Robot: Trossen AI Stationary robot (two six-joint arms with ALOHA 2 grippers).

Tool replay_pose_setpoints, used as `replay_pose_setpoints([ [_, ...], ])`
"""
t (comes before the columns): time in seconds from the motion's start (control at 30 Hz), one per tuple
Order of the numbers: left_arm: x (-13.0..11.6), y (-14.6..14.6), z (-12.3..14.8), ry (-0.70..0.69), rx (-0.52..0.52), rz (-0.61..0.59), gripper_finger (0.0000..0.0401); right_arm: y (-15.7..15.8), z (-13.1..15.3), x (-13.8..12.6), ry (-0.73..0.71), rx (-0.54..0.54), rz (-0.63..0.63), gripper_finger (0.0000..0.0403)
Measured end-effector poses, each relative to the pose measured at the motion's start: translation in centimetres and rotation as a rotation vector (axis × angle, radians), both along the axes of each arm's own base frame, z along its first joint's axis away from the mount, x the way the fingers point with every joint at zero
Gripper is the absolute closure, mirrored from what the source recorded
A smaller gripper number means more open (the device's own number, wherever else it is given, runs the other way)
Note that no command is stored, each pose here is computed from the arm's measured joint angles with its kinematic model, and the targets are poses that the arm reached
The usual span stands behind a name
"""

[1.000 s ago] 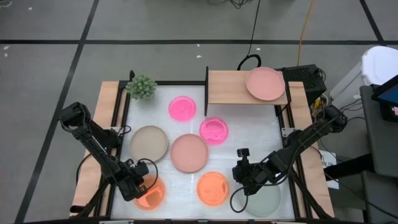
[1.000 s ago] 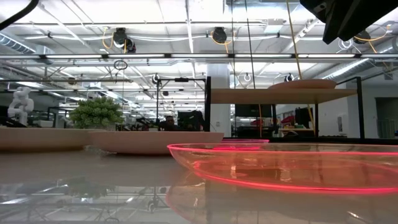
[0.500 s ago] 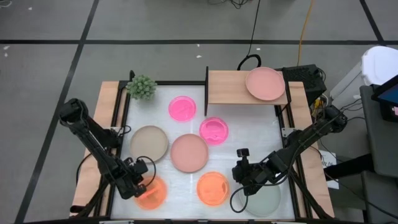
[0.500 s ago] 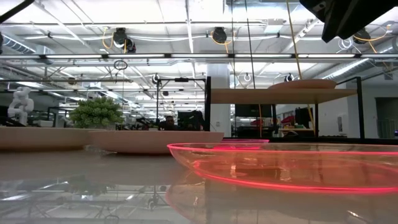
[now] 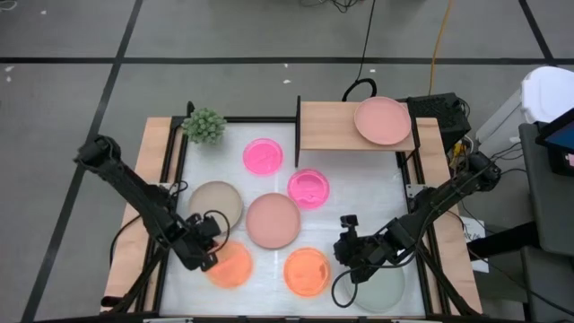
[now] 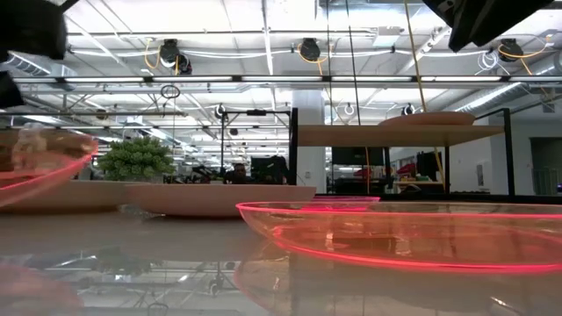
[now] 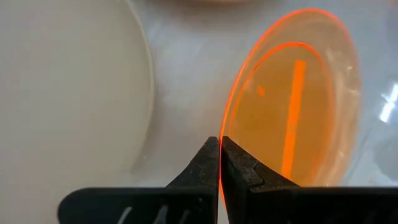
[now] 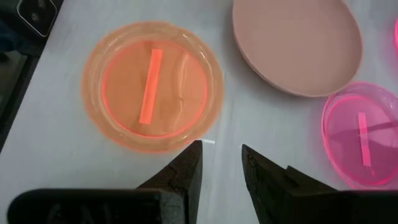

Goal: Place and stack plates onto a shelf
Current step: Put the left orange plate on the shelf

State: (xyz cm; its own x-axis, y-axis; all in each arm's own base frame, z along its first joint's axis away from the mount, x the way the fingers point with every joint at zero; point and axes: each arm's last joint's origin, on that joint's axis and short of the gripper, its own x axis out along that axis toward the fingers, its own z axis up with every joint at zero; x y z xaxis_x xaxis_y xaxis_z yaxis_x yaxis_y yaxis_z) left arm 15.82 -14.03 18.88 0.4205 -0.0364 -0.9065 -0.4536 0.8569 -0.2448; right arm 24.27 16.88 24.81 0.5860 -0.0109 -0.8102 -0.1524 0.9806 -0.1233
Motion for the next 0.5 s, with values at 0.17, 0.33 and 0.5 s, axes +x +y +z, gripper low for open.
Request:
replay_pose_setpoints([
  [0.17,0.8,1.8,1.4,-0.091,0.027,0.007,0.0398,0.4,0.5,0.7,-0.088,0.026,0.021,0.0305],
  [0.33,1.7,3.7,2.6,-0.180,0.049,0.032,0.0398,0.3,0.9,1.8,-0.175,-0.026,0.101,0.0305],
  [0.5,2.7,5.7,3.2,-0.223,0.053,0.112,0.0398,0.7,-0.1,3.6,-0.235,-0.230,0.292,0.0305],
])
